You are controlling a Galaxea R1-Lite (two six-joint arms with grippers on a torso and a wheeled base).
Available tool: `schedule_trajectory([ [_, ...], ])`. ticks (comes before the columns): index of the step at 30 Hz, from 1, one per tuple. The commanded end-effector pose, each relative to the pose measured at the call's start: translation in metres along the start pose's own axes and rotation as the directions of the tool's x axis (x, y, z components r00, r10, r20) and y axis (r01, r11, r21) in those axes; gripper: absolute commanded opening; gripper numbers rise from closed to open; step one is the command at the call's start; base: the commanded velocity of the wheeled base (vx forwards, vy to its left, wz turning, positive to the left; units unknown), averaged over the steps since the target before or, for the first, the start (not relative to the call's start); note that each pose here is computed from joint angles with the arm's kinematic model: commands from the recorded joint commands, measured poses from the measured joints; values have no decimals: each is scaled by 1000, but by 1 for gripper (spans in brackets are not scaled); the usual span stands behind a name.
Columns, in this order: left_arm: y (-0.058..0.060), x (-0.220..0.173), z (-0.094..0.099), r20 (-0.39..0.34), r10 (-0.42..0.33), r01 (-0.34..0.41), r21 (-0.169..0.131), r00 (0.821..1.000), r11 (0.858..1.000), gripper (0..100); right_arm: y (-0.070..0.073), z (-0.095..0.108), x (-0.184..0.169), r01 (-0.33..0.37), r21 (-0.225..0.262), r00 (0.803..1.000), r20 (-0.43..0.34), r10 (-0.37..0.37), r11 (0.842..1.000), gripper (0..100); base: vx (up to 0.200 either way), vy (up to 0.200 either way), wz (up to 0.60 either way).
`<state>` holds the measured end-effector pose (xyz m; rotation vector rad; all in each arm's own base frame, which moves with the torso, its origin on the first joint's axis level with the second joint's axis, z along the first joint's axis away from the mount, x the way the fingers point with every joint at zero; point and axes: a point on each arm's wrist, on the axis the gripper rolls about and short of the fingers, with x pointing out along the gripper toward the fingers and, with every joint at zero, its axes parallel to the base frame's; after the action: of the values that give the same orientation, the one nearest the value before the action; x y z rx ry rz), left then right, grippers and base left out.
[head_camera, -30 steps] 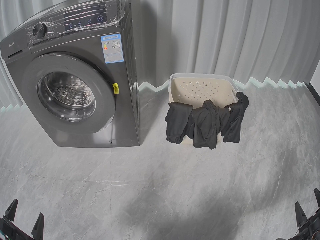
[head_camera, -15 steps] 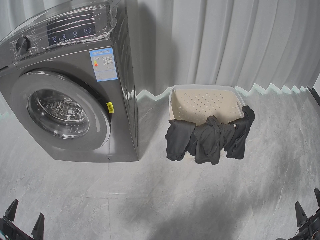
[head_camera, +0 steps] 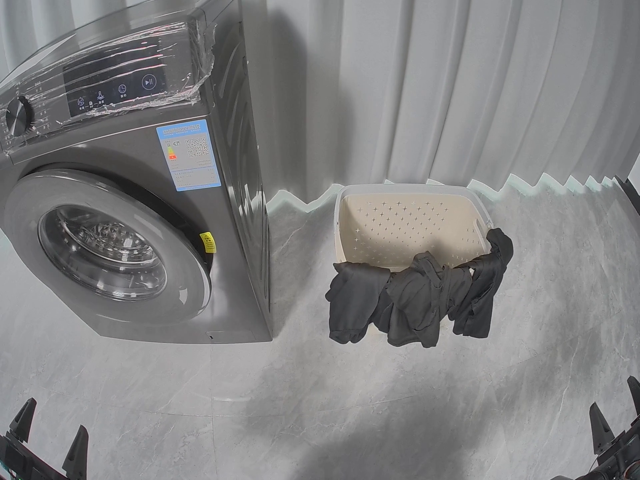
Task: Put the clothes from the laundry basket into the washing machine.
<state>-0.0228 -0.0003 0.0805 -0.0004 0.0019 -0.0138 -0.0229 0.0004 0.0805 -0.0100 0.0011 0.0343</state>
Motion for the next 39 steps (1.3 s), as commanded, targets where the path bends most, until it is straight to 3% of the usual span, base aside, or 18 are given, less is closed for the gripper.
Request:
schedule_trajectory([
  [1,0,0,-5,0,0,0,-1,1000,1000,100,0,-5,0,-1,-1,1000,0,1,1000,100,0,-200,0],
  [34,0,0,-5,0,2,-2,3,1000,1000,100,0,-5,0,-1,-1,1000,0,1,1000,100,0,-200,0],
  [39,0,0,-5,0,0,0,5,1000,1000,100,0,-5,0,-1,-1,1000,0,1,1000,100,0,0,0],
])
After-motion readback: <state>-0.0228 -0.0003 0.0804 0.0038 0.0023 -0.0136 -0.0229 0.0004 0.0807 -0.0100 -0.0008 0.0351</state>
